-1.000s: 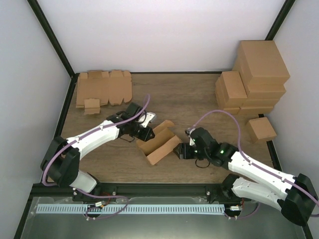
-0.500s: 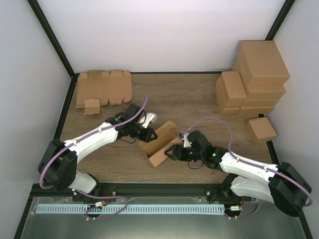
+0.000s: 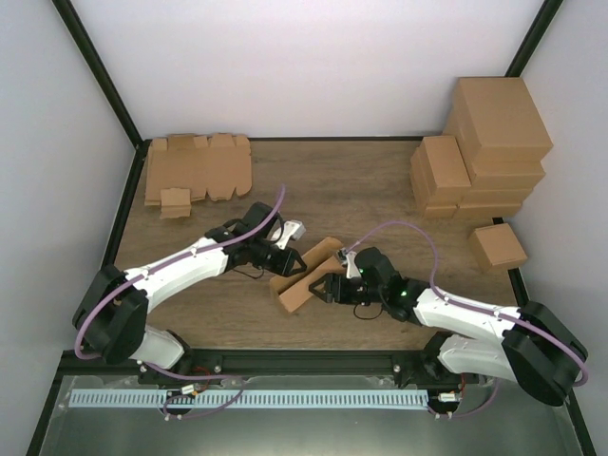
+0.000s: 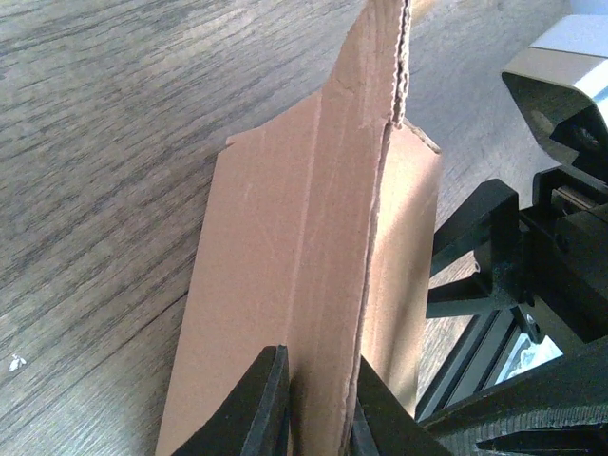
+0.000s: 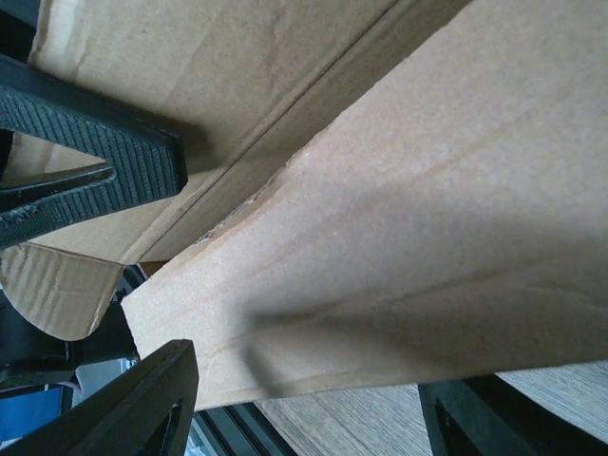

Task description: Fold the paper box

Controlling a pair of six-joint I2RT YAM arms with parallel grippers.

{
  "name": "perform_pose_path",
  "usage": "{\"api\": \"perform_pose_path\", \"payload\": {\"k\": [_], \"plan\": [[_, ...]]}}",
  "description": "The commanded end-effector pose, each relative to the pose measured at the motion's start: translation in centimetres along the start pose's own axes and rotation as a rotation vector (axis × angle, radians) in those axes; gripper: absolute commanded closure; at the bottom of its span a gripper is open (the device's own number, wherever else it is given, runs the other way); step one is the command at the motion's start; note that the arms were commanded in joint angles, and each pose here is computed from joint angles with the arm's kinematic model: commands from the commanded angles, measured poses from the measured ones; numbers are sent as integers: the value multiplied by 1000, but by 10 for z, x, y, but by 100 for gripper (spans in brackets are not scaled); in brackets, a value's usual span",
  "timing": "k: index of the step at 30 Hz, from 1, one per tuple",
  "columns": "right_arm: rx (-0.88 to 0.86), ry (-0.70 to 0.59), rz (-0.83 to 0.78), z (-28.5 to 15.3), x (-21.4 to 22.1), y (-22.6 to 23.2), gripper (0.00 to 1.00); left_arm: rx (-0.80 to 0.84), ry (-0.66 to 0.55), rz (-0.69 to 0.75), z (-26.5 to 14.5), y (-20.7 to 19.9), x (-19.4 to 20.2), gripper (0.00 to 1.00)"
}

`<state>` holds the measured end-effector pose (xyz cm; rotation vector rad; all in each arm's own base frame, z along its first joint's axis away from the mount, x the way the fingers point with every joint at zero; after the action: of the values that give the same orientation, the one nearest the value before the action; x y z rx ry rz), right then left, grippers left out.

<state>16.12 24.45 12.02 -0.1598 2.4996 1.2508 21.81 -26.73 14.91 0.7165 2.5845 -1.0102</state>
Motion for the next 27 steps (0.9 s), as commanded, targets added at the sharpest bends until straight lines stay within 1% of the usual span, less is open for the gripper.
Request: {"api": "perform_pose_path", "payload": {"k": [1, 6, 8, 10, 12, 15, 16, 20, 27], "plan": [[-26, -50, -21, -2, -16, 19, 33, 72, -15, 3, -2, -12, -2, 84], [-29, -75, -15, -3, -17, 17, 32, 130, 16, 14, 1, -22, 4, 72], [-52, -97, -16, -5, -17, 18, 32, 139, 24, 17, 1, -23, 5, 63], [-74, -127, -15, -9, -18, 19, 33, 143, 32, 16, 2, -24, 7, 58], [-71, -146, -7, -11, -18, 17, 38, 139, 37, 14, 3, -23, 8, 57], [-33, -164, 4, -12, -20, 11, 52, 105, 37, 3, 4, -18, 10, 57], [-15, -164, 6, -11, -20, 9, 54, 90, 33, -1, 3, -17, 10, 57], [48, -134, 5, -4, -19, 0, 54, 36, 34, -25, 5, -7, 14, 56], [127, -73, 33, 11, -11, -20, 58, 11, 34, -46, 6, -1, 20, 56]]}}
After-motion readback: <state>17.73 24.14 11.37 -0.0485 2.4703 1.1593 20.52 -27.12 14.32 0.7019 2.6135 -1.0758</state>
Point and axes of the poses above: each gripper's point midway between its finger pads, its own z axis out along the fingers, its own y axis along the line the jaws close on, x = y × z, the point moved 4 cm from there along -z, back along the fingers
